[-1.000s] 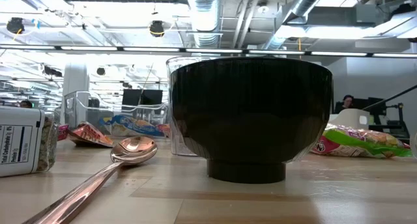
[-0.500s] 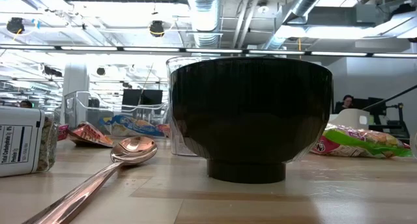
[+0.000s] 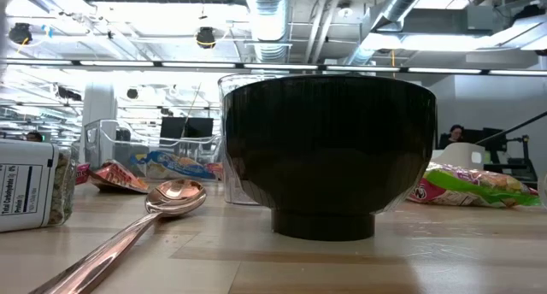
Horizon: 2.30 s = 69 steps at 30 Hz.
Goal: Pick & Place Food Item
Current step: Put the gold spice bottle into the bottom transparent bin
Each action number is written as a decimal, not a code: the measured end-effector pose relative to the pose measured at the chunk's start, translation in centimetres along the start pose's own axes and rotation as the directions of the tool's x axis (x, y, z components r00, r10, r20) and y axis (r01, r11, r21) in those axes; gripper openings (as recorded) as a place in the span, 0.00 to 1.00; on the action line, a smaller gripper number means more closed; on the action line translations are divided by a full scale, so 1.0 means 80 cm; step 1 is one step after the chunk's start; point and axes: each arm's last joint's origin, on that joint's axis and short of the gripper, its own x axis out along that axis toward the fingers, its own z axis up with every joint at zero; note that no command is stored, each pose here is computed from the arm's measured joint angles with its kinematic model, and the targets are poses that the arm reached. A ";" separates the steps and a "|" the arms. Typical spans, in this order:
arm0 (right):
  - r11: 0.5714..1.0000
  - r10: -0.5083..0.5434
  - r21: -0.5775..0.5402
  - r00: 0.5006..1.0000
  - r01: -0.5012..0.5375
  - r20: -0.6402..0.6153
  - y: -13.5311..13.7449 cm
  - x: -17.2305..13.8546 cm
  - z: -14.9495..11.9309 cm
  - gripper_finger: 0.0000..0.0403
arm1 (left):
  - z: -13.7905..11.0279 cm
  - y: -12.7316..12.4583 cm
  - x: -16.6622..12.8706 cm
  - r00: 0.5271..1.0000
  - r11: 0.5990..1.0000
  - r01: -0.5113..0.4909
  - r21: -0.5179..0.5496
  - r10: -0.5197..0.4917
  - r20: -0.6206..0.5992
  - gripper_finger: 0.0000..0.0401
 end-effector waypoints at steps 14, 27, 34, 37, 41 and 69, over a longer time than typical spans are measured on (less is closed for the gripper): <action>1.000 0.000 0.000 1.000 0.000 0.000 0.000 0.000 0.000 0.59 | 0.091 0.055 -0.021 0.953 0.963 0.072 0.259 -0.143 0.268 0.68; 1.000 -0.001 -0.007 1.000 0.001 -0.003 0.000 0.000 -0.001 0.59 | 0.178 0.112 -0.057 0.863 0.924 -0.127 0.361 -0.076 0.499 0.68; 1.000 -0.006 -0.014 1.000 0.006 -0.016 -0.002 0.000 -0.004 0.59 | 0.233 0.122 -0.073 0.843 0.899 -0.213 0.384 -0.030 0.537 0.68; 1.000 -0.007 -0.015 1.000 0.006 -0.017 -0.002 0.000 -0.004 0.59 | 0.257 0.124 -0.069 0.852 0.889 -0.235 0.393 -0.005 0.523 0.68; 1.000 -0.007 -0.018 1.000 0.007 -0.018 -0.002 0.000 -0.004 0.59 | 0.282 0.130 -0.058 0.880 0.879 -0.252 0.405 0.034 0.473 0.68; 1.000 -0.015 -0.007 0.999 0.015 -0.044 -0.005 0.000 -0.010 0.59 | 0.317 0.165 0.084 0.975 0.886 -0.223 0.407 0.199 0.100 0.68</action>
